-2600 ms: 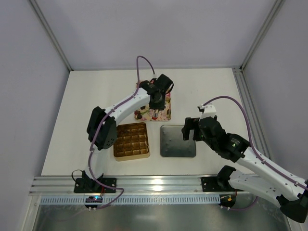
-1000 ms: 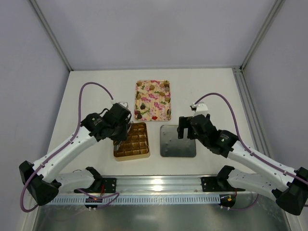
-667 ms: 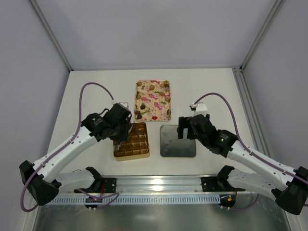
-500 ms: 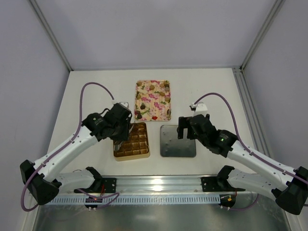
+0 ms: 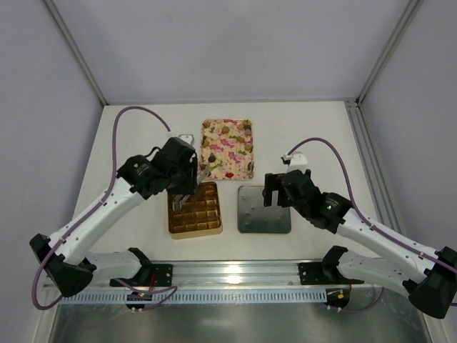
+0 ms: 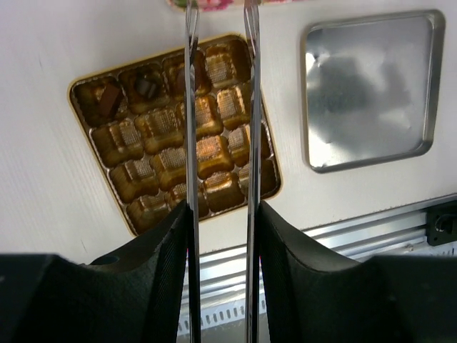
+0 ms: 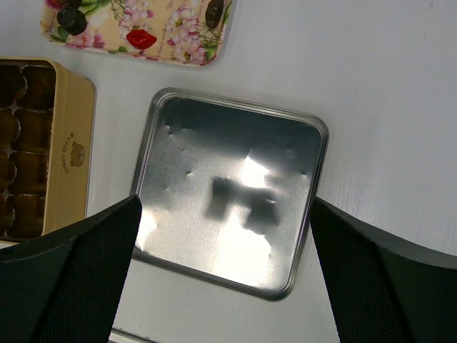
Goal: Pack the chocolate
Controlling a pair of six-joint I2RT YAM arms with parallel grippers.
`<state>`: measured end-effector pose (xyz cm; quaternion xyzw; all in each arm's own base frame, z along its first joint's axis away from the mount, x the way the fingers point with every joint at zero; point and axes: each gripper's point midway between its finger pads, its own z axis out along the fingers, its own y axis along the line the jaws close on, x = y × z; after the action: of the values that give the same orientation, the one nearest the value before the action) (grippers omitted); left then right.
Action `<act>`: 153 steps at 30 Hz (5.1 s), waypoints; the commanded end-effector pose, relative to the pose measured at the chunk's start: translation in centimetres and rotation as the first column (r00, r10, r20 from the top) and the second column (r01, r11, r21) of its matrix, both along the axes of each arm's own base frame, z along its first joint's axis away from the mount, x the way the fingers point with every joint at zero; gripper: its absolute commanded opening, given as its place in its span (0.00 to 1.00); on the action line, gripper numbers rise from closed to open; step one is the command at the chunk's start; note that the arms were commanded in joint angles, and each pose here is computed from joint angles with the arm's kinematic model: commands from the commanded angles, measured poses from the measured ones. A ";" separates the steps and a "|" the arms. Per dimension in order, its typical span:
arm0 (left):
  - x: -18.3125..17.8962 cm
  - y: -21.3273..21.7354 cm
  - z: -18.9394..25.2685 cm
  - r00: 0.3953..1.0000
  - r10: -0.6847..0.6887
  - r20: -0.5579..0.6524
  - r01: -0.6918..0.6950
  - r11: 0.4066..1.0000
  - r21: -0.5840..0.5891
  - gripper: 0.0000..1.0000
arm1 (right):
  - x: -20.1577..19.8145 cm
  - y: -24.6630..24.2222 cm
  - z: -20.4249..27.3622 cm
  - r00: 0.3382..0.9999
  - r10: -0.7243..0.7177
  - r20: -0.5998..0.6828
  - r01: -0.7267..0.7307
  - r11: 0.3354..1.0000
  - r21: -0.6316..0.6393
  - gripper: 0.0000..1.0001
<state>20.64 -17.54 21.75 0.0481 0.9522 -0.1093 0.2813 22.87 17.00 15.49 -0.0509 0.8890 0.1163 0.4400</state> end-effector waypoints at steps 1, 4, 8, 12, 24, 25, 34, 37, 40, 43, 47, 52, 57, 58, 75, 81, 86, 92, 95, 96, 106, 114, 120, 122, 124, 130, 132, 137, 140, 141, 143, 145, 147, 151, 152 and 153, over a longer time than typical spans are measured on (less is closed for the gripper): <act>2.2 -1.2 1.6 0.999 -0.015 0.045 0.015 1.000 0.006 0.41 | 0.7 0.4 1.8 0.999 -0.009 0.044 0.007 0.999 0.038 1.00; 4.4 -2.2 1.8 0.998 -0.025 0.060 0.023 0.999 0.039 0.43 | 0.7 0.4 1.9 0.999 -0.005 0.045 0.003 0.999 0.035 1.00; 7.4 -2.9 1.5 0.998 -0.006 0.068 0.001 0.998 0.066 0.44 | 0.7 0.5 2.1 0.999 0.002 0.047 -0.004 0.999 0.043 1.00; 10.8 -3.2 1.2 0.997 0.015 0.082 -0.022 0.996 0.091 0.44 | 0.6 0.6 2.1 0.999 0.012 0.046 -0.014 0.999 0.040 1.00; 18.6 -2.9 -2.9 0.997 0.058 0.058 -0.066 0.987 0.144 0.43 | 0.6 0.9 2.1 0.998 0.033 0.047 -0.035 0.999 0.038 1.00; 19.0 -3.0 -3.0 0.997 0.055 0.062 -0.063 0.988 0.142 0.43 | 0.6 0.9 2.1 0.998 0.034 0.047 -0.036 0.999 0.039 1.00; 21.2 -2.8 -5.7 0.997 0.063 0.032 -0.068 0.983 0.168 0.40 | 0.8 0.6 1.7 0.998 0.034 0.046 -0.035 0.999 0.023 1.00; 21.5 -2.8 -6.2 0.998 0.063 0.025 -0.066 0.983 0.170 0.40 | 0.9 0.5 1.6 0.998 0.032 0.046 -0.033 0.999 0.018 1.00; 21.8 -2.9 -6.6 0.998 0.061 0.022 -0.064 0.983 0.170 0.40 | 1.1 0.4 1.5 0.998 0.029 0.047 -0.030 0.999 0.017 1.00; 22.0 -3.1 -7.1 0.998 0.061 0.012 -0.062 0.983 0.173 0.40 | 1.1 0.4 1.3 0.999 0.030 0.042 -0.031 0.999 0.012 0.99; 22.3 -3.1 -7.4 0.998 0.064 0.009 -0.065 0.983 0.174 0.40 | 1.2 0.4 1.1 0.999 0.029 0.038 -0.029 1.000 0.006 1.00; 22.3 -3.0 -8.0 0.998 0.068 -0.005 -0.066 0.981 0.183 0.36 | 1.4 0.4 0.9 0.999 0.029 0.035 -0.029 1.000 0.006 1.00; 22.0 -2.9 -8.6 0.997 0.072 -0.020 -0.066 0.979 0.190 0.33 | 1.4 0.3 0.7 0.999 0.030 0.029 -0.030 1.000 0.002 1.00; 22.0 -3.0 -8.6 0.997 0.069 -0.021 -0.064 0.980 0.189 0.32 | 1.4 0.3 0.6 0.999 0.030 0.028 -0.030 1.000 0.001 1.00; 20.7 -2.7 -3.3 0.997 0.069 0.027 -0.072 0.989 0.127 0.25 | 1.5 0.2 0.9 0.999 0.026 0.031 -0.026 1.000 0.002 1.00; 18.7 -2.1 -2.3 0.997 0.069 0.017 -0.071 0.992 0.104 0.24 | 1.5 0.0 0.6 1.000 0.016 0.027 -0.016 1.000 0.005 1.00; 16.3 -2.0 -1.1 0.998 0.059 0.006 -0.059 0.997 0.049 0.24 | 1.4 0.0 0.5 1.000 0.016 0.025 -0.016 1.000 0.011 1.00; 12.5 -1.0 0.3 0.999 0.032 0.011 -0.032 0.999 0.019 0.25 | 1.2 -0.3 0.4 1.000 0.010 0.023 -0.011 1.000 0.008 1.00; 10.1 -0.6 0.3 1.000 0.008 -0.005 -0.008 1.000 0.005 0.25 | 1.2 -0.4 0.3 1.000 0.007 0.023 -0.007 1.000 0.009 1.00; 9.3 -0.4 -0.1 1.000 0.002 -0.014 -0.002 1.000 0.010 0.25 | 1.1 -0.5 0.4 1.000 0.005 0.024 -0.005 1.000 0.009 1.00; 3.0 -0.2 0.6 0.998 -0.059 -0.025 0.058 0.997 -0.043 0.25 | 0.9 -0.5 0.1 1.000 0.000 0.012 0.000 1.000 0.017 1.00; 0.1 -0.9 -0.6 0.994 -0.097 -0.047 0.094 0.994 -0.060 0.26 | 0.9 -0.5 -0.4 1.000 -0.005 0.000 0.005 1.000 0.016 1.00; -0.9 -1.1 -2.0 0.992 -0.111 -0.059 0.108 0.993 -0.046 0.27 | 0.8 -0.6 -0.7 1.000 -0.008 -0.006 0.008 1.000 0.011 1.00; -1.0 -1.3 -2.4 0.992 -0.112 -0.063 0.109 0.993 -0.046 0.27 | 0.7 -0.6 -0.8 1.000 -0.006 -0.010 0.006 1.000 0.011 1.00; -1.1 -1.5 -2.7 0.991 -0.117 -0.065 0.114 0.993 -0.042 0.27 | 0.7 -0.7 -0.8 1.000 -0.008 -0.010 0.008 1.000 0.008 1.00; -0.7 -1.8 -3.1 0.991 -0.115 -0.061 0.114 0.993 -0.033 0.29 | 0.7 -0.8 -0.9 1.000 -0.012 -0.011 0.012 1.000 0.011 1.00; -0.7 -1.7 -3.3 0.992 -0.113 -0.061 0.112 0.993 -0.024 0.30 | 0.6 -0.7 -1.0 1.000 -0.008 -0.013 0.008 1.000 0.008 1.00; -0.4 -1.6 -3.4 0.993 -0.104 -0.058 0.103 0.995 -0.009 0.32 | 0.6 -0.8 -1.0 1.000 -0.009 -0.012 0.009 1.000 0.007 1.00; -0.4 -1.6 -3.6 0.992 -0.106 -0.064 0.106 0.994 -0.003 0.35 | 0.6 -0.8 -1.0 1.000 -0.007 -0.012 0.007 1.000 0.005 1.00; -0.3 -1.6 -3.6 0.993 -0.105 -0.062 0.105 0.994 -0.003 0.35 | 0.6 -0.8 -1.0 1.000 -0.009 -0.011 0.009 1.000 0.005 1.00; -0.2 -1.7 -3.6 0.993 -0.106 -0.061 0.106 0.994 -0.001 0.36 | 0.6 -0.8 -1.0 1.000 -0.008 -0.012 0.008 1.000 0.002 1.00; -0.2 -1.6 -3.5 0.993 -0.107 -0.058 0.107 0.994 0.002 0.37 | 0.7 -0.8 -1.0 1.000 -0.008 -0.009 0.008 1.000 0.004 1.00; -0.1 -1.6 -3.4 0.993 -0.104 -0.055 0.105 0.994 0.007 0.37 | 0.7 -0.8 -1.0 1.000 -0.009 -0.009 0.009 1.000 0.003 1.00; 0.3 -1.8 -1.7 0.994 -0.109 -0.025 0.109 0.994 -0.004 0.38 | 0.7 -0.8 -0.8 1.000 -0.009 -0.007 0.009 1.000 0.003 1.00; 0.5 -1.9 -1.2 0.994 -0.110 -0.019 0.110 0.994 -0.007 0.38 | 0.7 -0.9 -0.6 1.000 -0.012 -0.003 0.012 1.000 0.005 1.00; 0.5 -2.1 -0.8 0.993 -0.116 -0.017 0.116 0.993 -0.014 0.38 | 0.8 -0.9 -0.5 1.000 -0.016 0.001 0.016 1.000 0.002 1.00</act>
<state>19.76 -18.48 17.94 0.1002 0.9624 -0.1106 0.2271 23.24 16.09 13.89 -0.0534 0.8972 0.1084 0.4247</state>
